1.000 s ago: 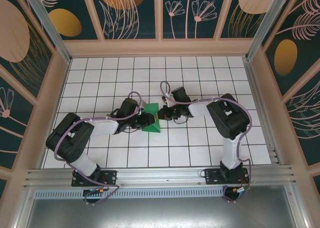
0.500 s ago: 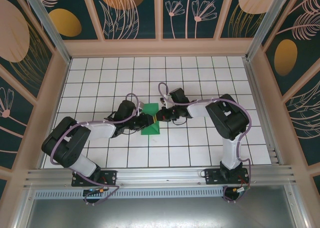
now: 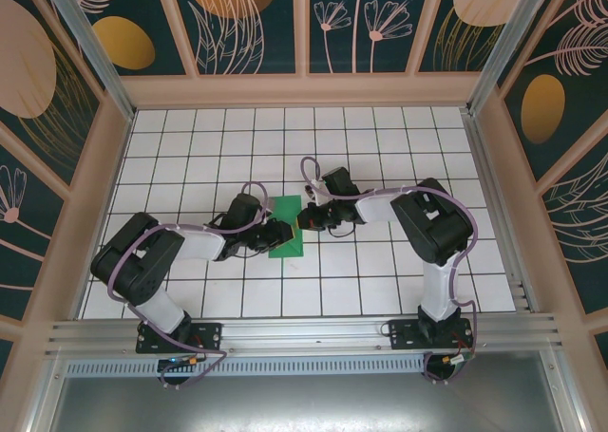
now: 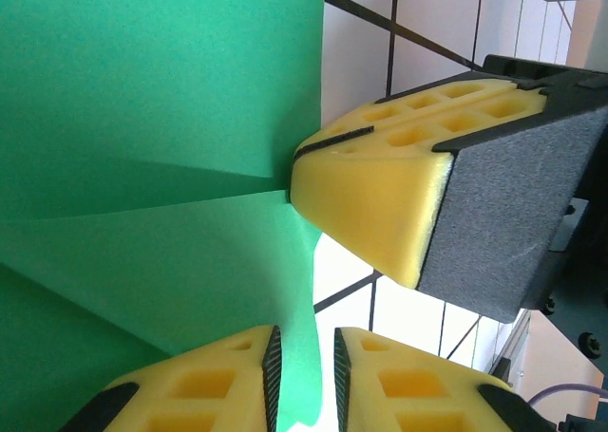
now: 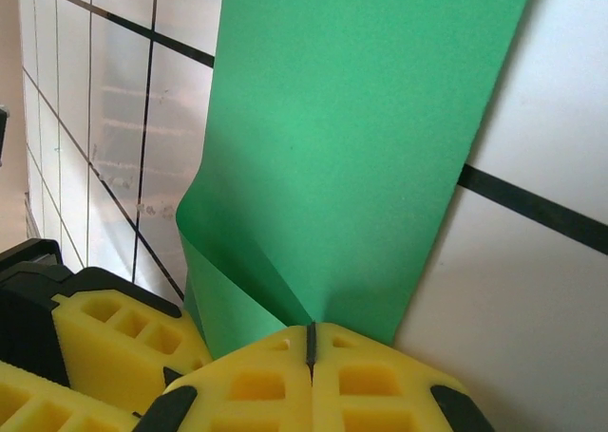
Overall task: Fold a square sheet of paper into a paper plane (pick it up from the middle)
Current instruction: Fold the triangle a second time at the center of the table.
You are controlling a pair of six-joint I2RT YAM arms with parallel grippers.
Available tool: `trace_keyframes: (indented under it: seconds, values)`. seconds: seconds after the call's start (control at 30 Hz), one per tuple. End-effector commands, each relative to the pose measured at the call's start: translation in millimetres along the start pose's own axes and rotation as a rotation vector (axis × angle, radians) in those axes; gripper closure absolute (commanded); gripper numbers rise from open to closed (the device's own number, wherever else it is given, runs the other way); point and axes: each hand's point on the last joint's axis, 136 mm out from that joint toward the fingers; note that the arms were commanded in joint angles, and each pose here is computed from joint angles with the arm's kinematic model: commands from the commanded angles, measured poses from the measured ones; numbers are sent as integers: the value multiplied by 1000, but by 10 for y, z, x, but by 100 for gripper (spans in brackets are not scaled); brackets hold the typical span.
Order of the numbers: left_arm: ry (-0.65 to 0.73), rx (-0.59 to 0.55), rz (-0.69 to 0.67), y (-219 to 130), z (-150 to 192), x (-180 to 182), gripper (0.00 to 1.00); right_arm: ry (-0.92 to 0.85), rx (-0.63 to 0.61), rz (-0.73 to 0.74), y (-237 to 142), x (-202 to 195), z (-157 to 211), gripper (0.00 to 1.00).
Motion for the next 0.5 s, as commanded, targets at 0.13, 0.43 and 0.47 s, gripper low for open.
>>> trace_keyframes:
  seconds: [0.13, 0.43, 0.47]
  values:
    - [15, 13, 36, 49, -12, -124, 75, -33, -8, 34, -7, -13, -72, 100]
    - [13, 20, 44, 69, -12, -137, 74, -46, -22, 47, -14, -33, -147, 100]
    - [15, 21, 45, 71, -13, -144, 74, -46, -22, 48, -15, -34, -149, 100]
Point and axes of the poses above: each hand's point on the last joint's axis, 136 mm out from that joint toward the fingers, its own y axis out along the fingers, its own x axis along the line the jaws close on, z = x × y, and after that the axes turned 11 degrees about -y, right-handed
